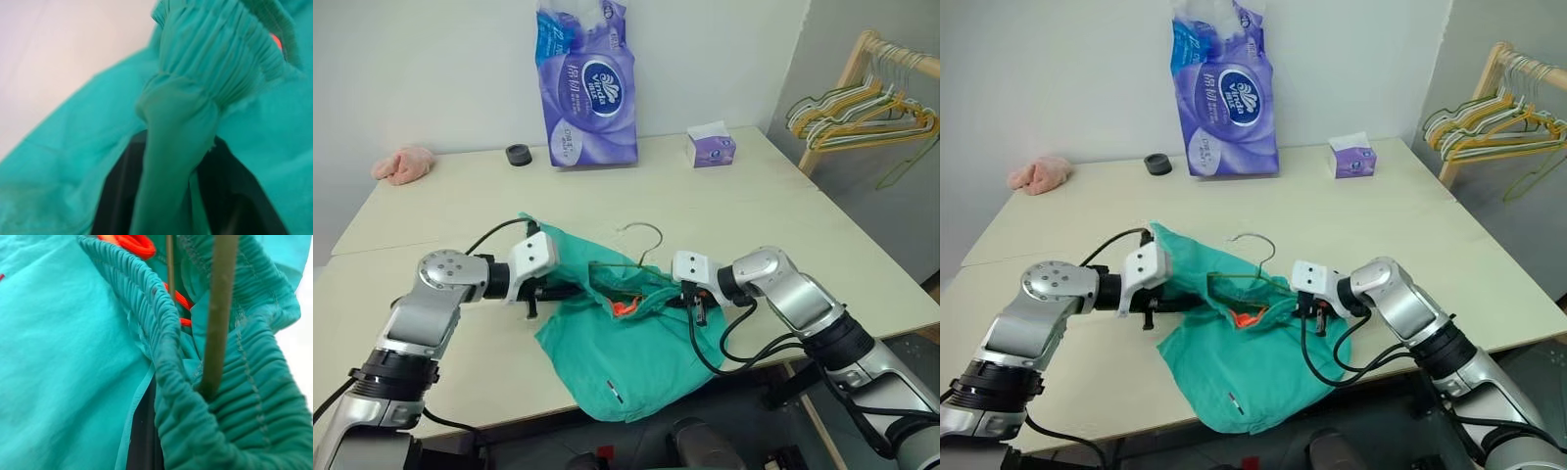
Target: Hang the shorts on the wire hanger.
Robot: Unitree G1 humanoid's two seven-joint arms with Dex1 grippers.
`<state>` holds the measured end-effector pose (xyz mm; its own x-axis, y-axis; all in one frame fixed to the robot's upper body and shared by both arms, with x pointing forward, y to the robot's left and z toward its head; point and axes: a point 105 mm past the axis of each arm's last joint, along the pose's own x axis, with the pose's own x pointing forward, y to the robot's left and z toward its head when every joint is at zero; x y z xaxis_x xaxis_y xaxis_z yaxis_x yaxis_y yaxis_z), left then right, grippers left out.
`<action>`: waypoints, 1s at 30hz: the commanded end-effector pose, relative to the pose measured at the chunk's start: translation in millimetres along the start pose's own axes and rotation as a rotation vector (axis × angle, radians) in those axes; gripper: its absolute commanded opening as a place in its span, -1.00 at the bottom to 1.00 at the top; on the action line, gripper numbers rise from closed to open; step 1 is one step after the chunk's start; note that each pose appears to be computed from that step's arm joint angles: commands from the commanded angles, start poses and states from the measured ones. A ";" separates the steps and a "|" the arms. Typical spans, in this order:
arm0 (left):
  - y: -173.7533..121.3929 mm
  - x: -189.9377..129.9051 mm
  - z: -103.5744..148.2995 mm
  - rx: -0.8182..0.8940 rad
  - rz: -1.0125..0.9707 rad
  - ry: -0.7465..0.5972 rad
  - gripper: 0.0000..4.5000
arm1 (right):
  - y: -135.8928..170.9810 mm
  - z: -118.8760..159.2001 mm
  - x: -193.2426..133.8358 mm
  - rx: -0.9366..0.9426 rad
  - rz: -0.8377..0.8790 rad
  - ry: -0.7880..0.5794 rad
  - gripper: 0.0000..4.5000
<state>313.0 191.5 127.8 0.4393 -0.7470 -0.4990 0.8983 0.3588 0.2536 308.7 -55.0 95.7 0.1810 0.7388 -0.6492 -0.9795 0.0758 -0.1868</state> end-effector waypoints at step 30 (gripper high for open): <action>35.2 -25.6 9.1 0.025 -0.013 -0.022 0.78 | 9.9 10.0 -72.2 -0.033 0.030 -0.015 -1.00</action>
<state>329.1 219.2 144.1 0.4017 -0.7666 -0.5009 0.9157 0.3436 0.2085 288.2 -103.5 135.4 0.1496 0.7312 -0.6655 -0.9856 0.0565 -0.1596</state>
